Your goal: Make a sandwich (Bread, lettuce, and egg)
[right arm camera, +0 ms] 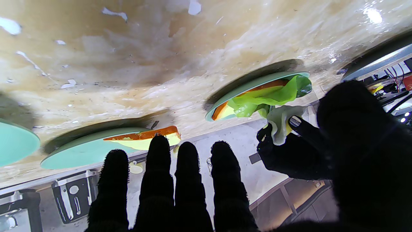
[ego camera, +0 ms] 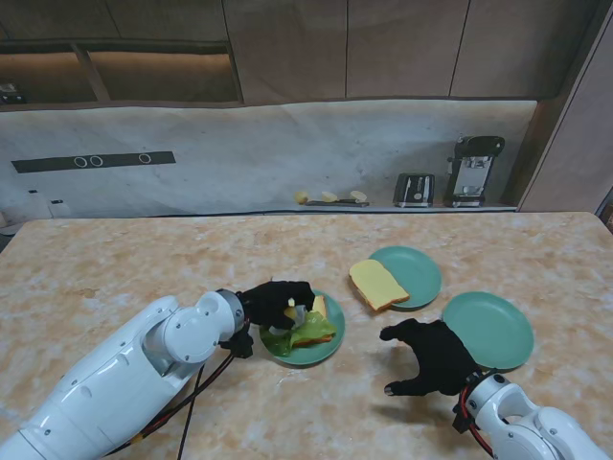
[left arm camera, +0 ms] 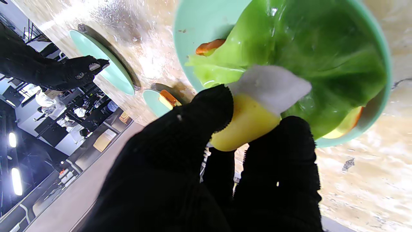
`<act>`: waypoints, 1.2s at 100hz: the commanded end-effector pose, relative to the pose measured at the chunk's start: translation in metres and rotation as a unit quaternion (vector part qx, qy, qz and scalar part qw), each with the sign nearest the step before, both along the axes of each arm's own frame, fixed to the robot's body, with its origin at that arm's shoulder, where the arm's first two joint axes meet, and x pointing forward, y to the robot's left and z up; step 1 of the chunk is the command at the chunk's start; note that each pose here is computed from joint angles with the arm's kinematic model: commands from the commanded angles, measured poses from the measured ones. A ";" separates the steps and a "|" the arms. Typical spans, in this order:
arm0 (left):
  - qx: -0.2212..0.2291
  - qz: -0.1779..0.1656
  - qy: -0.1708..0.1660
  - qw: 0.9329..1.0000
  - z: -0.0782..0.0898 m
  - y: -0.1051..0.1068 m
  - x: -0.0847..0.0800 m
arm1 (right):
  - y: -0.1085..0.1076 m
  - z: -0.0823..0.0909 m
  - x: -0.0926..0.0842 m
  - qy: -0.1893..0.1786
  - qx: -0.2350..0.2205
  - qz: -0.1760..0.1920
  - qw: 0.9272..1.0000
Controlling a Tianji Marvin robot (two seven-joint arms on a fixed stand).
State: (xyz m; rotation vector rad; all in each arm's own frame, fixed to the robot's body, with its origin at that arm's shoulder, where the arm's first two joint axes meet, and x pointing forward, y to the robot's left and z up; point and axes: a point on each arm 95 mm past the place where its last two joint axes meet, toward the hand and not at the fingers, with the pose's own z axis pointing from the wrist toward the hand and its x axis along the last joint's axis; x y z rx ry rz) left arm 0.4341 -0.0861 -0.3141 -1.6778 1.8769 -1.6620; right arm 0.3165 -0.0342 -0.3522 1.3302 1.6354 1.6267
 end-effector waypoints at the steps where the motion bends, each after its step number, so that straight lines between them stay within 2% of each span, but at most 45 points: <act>1: 0.006 -0.005 0.007 1.000 -0.001 -0.002 0.000 | 0.002 -0.005 -0.003 0.011 -0.002 0.002 1.000; 31: 0.017 -0.011 0.012 1.000 -0.005 -0.005 0.000 | 0.000 -0.005 -0.004 0.010 -0.005 -0.001 1.000; 44: 0.027 -0.032 0.020 0.999 -0.001 -0.002 -0.004 | 0.000 -0.005 -0.002 0.012 -0.004 -0.001 1.000; 61: 0.035 -0.041 0.004 0.999 0.004 0.001 -0.009 | 0.002 -0.005 -0.001 0.010 -0.003 0.002 1.000; 75: 0.028 -0.025 -0.016 0.999 0.010 0.006 -0.012 | 0.002 -0.003 0.001 0.007 -0.003 0.004 1.000; 89: 0.005 -0.015 -0.025 1.000 0.019 0.020 -0.016 | 0.001 0.004 0.007 -0.005 -0.006 0.008 1.000; 100: -0.013 -0.002 -0.029 0.999 0.021 0.035 -0.025 | 0.000 0.012 0.017 -0.018 -0.013 0.015 1.000; 108: -0.034 0.016 -0.049 0.998 0.021 0.045 -0.030 | -0.002 0.017 0.026 -0.024 -0.019 0.020 0.999; 120: -0.049 0.032 -0.050 0.997 0.018 0.058 -0.041 | -0.004 0.021 0.040 -0.033 -0.033 0.027 0.999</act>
